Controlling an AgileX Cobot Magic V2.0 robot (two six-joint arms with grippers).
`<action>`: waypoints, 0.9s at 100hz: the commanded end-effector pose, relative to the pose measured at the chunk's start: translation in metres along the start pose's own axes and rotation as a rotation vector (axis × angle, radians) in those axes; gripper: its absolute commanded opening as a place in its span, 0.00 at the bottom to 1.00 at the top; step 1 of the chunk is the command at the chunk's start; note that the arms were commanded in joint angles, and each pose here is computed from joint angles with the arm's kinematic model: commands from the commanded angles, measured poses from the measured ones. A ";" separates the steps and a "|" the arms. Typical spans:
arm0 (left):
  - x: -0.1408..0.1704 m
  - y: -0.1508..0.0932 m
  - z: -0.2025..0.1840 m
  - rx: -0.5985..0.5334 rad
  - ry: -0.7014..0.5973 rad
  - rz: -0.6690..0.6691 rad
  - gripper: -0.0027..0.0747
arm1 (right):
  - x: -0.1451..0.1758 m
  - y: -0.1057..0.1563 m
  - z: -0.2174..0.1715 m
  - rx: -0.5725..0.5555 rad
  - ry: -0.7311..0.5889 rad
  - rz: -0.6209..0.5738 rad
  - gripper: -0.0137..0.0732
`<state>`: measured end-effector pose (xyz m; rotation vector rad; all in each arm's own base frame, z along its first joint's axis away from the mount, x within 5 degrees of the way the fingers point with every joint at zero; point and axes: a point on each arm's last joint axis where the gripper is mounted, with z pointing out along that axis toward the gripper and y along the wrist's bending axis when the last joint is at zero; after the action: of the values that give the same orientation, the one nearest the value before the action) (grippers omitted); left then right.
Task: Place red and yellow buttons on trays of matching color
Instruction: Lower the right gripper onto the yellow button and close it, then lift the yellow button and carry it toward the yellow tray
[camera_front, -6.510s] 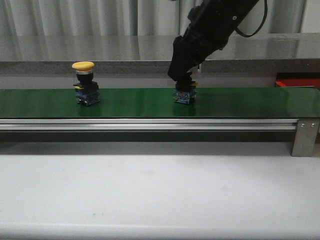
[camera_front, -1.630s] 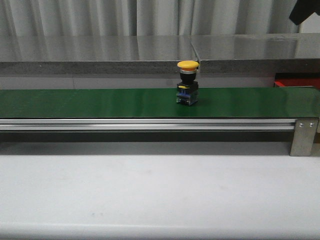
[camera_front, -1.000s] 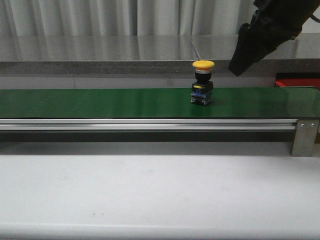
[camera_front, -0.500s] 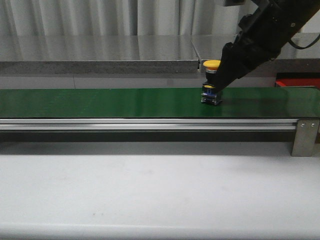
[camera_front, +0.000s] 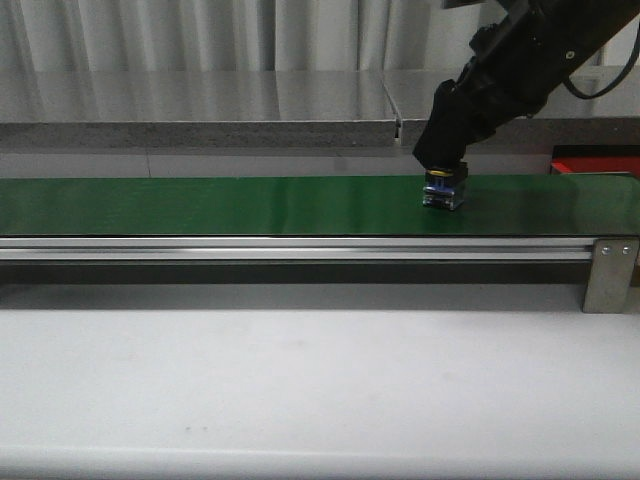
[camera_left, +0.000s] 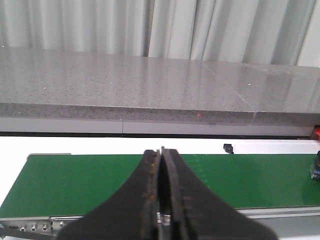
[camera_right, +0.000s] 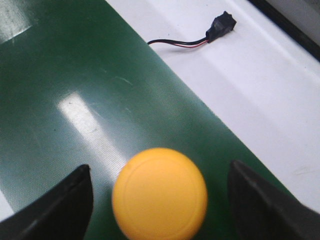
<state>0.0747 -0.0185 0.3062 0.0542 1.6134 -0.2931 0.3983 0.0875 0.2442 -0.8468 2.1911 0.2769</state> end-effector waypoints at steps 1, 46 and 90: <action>-0.014 0.000 -0.001 -0.010 -0.085 -0.017 0.01 | -0.017 -0.003 -0.014 0.044 -0.081 0.001 0.68; -0.014 0.000 -0.001 -0.010 -0.085 -0.017 0.01 | -0.031 -0.011 -0.057 0.115 -0.168 0.039 0.15; -0.014 0.000 -0.001 -0.010 -0.085 -0.017 0.01 | 0.039 -0.049 -0.191 0.425 -0.230 0.429 0.15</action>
<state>0.0747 -0.0185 0.3062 0.0542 1.6134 -0.2931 0.3275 -0.0322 0.3297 -0.2582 2.1668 0.1585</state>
